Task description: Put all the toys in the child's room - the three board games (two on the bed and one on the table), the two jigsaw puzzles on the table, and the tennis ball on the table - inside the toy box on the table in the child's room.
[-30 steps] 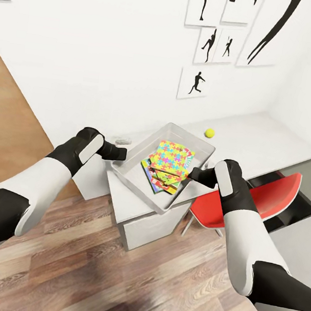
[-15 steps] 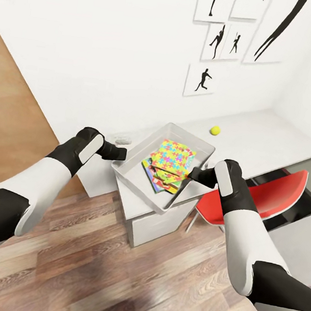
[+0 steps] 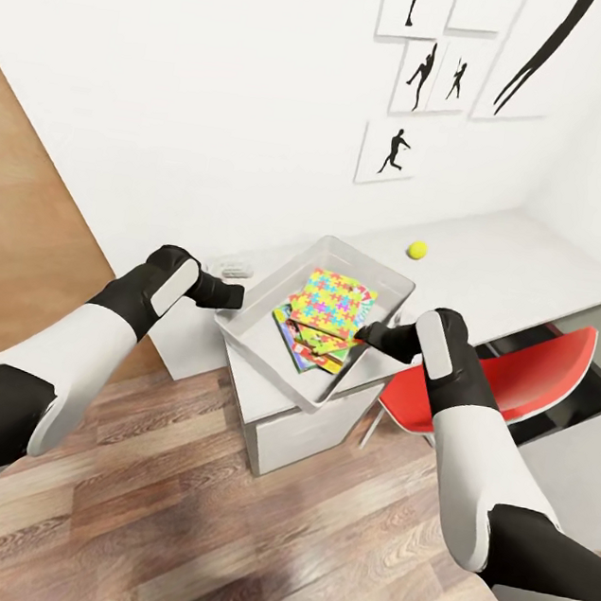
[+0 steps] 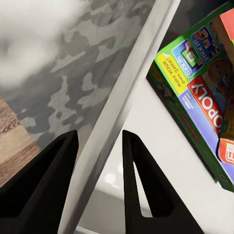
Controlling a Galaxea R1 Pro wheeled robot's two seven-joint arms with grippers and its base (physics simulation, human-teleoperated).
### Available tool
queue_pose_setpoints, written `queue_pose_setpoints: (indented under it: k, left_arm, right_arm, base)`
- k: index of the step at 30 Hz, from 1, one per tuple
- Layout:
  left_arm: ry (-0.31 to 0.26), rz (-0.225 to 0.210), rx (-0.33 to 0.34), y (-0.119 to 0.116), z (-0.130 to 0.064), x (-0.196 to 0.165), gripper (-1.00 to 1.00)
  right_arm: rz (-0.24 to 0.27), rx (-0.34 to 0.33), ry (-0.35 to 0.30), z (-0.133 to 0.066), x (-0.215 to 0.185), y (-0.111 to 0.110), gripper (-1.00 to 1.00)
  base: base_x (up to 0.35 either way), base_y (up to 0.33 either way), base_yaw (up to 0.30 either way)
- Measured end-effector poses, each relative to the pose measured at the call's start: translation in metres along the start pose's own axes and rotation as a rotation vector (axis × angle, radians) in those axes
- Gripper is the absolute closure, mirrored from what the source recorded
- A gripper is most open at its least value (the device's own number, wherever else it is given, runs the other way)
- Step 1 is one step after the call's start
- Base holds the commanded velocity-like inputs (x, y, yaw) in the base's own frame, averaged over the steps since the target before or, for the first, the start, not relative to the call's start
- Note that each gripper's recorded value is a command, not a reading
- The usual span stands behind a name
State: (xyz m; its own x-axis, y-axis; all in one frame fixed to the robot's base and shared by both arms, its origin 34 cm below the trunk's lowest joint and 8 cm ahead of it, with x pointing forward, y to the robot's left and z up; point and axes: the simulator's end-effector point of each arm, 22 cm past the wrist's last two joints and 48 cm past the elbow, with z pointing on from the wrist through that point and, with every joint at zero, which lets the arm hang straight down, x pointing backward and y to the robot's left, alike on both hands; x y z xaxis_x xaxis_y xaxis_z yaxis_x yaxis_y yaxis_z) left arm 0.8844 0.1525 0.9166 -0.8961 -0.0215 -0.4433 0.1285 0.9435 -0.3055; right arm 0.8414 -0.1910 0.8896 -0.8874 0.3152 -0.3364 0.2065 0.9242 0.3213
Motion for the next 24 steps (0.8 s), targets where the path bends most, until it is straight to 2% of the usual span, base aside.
queue_pose_setpoints:
  k: [3,4,24]
  left_arm:
    - [0.0,-0.001,0.0,0.0005,-0.0001,-0.0001,1.0]
    - [0.0,-0.001,0.0,0.0007,-0.0001,-0.0002,-1.0]
    - [-0.008,-0.007,0.003,0.0003,-0.0025,-0.003,-1.0]
  right_arm:
    - [-0.001,0.0,0.0,0.0001,0.0002,0.0004,-1.0]
    - [-0.001,0.0,0.0,0.0001,0.0003,0.0005,-1.0]
    - [0.0,-0.003,-0.004,-0.002,-0.0016,0.0011,-1.0]
  base:
    - [0.0,0.0,0.0]
    - [0.0,0.0,0.0]
    - [0.0,0.0,0.0]
